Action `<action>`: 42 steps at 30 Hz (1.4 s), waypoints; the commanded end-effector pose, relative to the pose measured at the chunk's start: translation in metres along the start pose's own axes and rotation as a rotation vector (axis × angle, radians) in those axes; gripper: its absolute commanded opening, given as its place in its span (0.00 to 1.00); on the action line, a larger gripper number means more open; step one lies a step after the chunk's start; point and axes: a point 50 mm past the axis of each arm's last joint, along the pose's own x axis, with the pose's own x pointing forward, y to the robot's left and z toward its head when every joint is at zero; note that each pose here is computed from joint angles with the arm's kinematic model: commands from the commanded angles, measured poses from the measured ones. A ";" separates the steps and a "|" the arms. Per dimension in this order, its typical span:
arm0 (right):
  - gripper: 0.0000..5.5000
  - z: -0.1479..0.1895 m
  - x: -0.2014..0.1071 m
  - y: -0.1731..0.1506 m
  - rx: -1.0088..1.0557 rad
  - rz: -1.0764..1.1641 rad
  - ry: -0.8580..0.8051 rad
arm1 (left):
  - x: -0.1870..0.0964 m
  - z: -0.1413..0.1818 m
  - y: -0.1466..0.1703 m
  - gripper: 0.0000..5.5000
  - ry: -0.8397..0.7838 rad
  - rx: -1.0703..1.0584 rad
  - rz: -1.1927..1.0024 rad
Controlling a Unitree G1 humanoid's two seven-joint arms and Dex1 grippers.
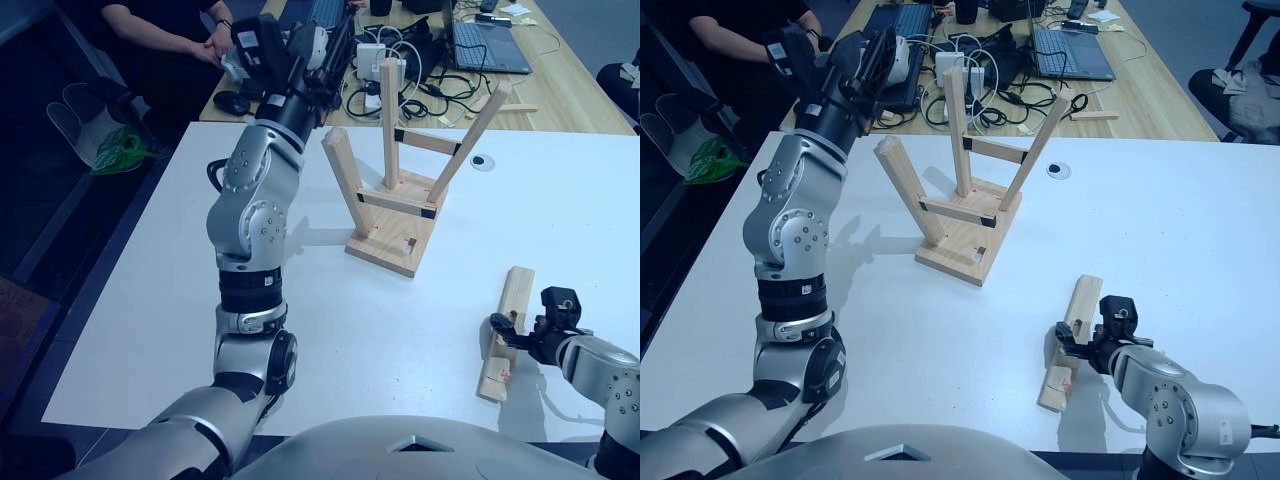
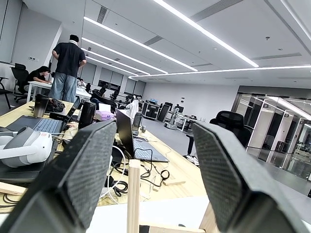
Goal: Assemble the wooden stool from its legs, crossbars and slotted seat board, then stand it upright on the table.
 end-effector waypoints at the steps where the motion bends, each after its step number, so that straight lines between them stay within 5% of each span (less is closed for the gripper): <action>1: 0.93 -0.012 0.000 -0.007 0.041 -0.036 0.055 | 0.000 -0.001 0.000 0.52 0.002 0.009 0.012; 13: 0.56 -0.023 0.012 -0.005 0.156 -0.021 0.113 | 0.003 0.000 0.003 0.52 -0.008 0.015 0.015; 21: 0.37 0.011 0.022 0.004 0.262 0.002 -0.006 | 0.008 0.010 0.012 0.52 -0.039 0.034 0.029; 25: 0.37 0.084 0.009 0.012 0.293 0.084 -0.443 | 0.013 0.032 0.026 0.52 -0.090 0.088 0.039; 28: 0.37 0.156 -0.036 0.019 0.231 0.231 -0.956 | 0.018 0.057 0.026 0.52 -0.126 0.076 -0.033; 31: 0.37 0.199 -0.082 0.029 0.167 0.432 -1.255 | 0.021 0.066 0.009 0.52 -0.049 0.057 -0.210; 36: 0.37 0.222 -0.099 0.074 0.095 0.831 -1.294 | 0.009 0.043 -0.046 0.52 0.215 0.015 -0.544; 42: 0.37 0.235 -0.092 0.109 0.075 1.001 -1.275 | -0.009 0.010 -0.076 0.52 0.426 0.030 -0.690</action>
